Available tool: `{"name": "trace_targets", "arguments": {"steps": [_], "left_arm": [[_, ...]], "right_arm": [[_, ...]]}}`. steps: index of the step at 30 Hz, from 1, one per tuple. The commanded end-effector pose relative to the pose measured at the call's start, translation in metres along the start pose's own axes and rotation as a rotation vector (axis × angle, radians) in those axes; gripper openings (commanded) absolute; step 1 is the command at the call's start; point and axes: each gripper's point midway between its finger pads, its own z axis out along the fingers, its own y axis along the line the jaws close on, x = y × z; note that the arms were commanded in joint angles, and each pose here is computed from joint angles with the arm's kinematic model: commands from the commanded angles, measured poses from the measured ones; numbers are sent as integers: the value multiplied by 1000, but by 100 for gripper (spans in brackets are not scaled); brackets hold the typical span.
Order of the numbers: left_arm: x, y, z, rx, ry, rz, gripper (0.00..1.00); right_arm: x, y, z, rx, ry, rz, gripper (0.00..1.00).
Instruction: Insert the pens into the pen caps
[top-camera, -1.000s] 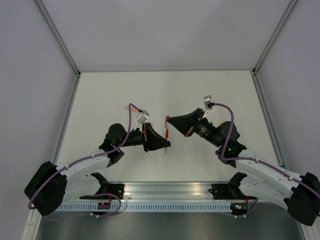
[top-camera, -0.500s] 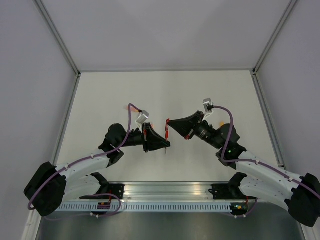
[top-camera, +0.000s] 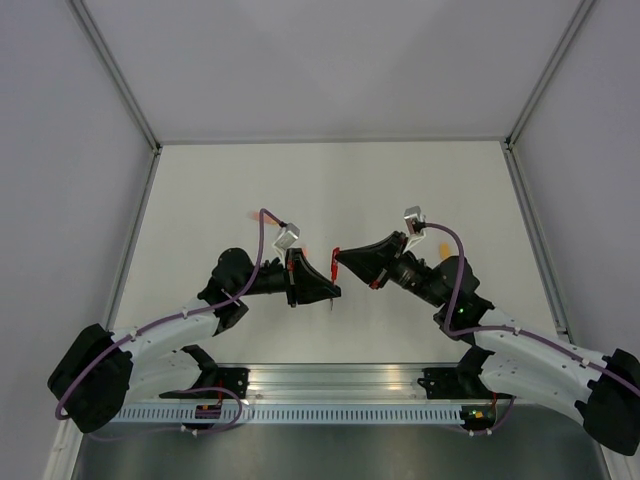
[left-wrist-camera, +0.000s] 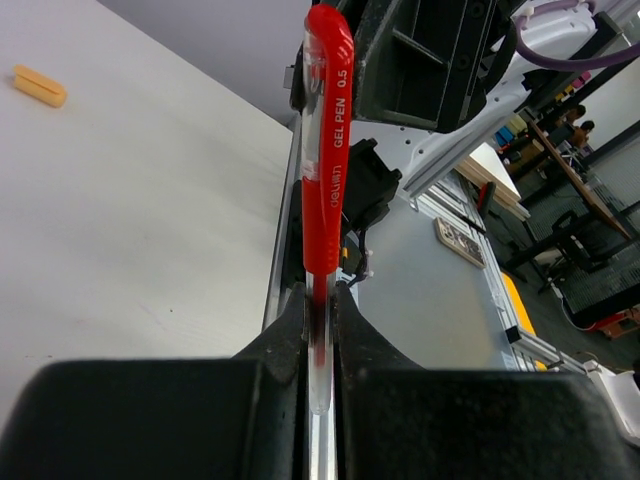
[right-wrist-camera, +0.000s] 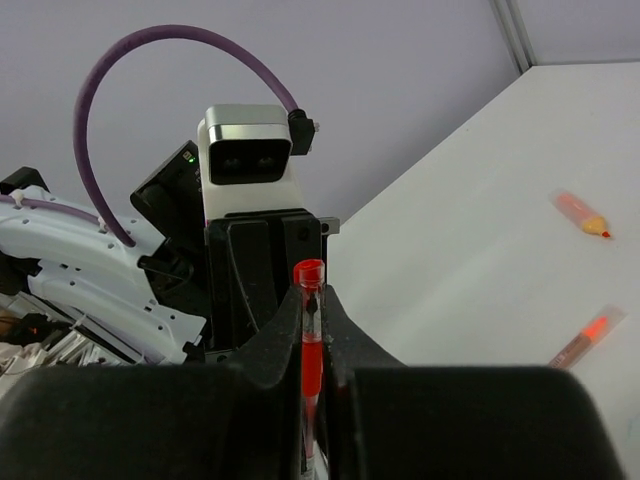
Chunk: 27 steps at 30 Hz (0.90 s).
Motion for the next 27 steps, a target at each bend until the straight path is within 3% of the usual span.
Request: {"name": "trace_targets", "arguments": {"steps": [1,7,10,21,27], "left_arm": [[-13,-8,0,26,-45,79,2],[-12,-9,0,30,-41,84,2],[-13,-9,0,32,-41,83,2],[-12,-13,-1,52,-39,89,2],[-12,-12,-1,51,-37,89,2]], "right_arm": [[3,6,-5,-22,9,-42,13],[-17,11,-2,12,-18,-58,52],[-27,16,1,11,-38,-54,58],[-39,15,20,42,-23,-71,60],[-31,12,28,33,9,-65,50]]}}
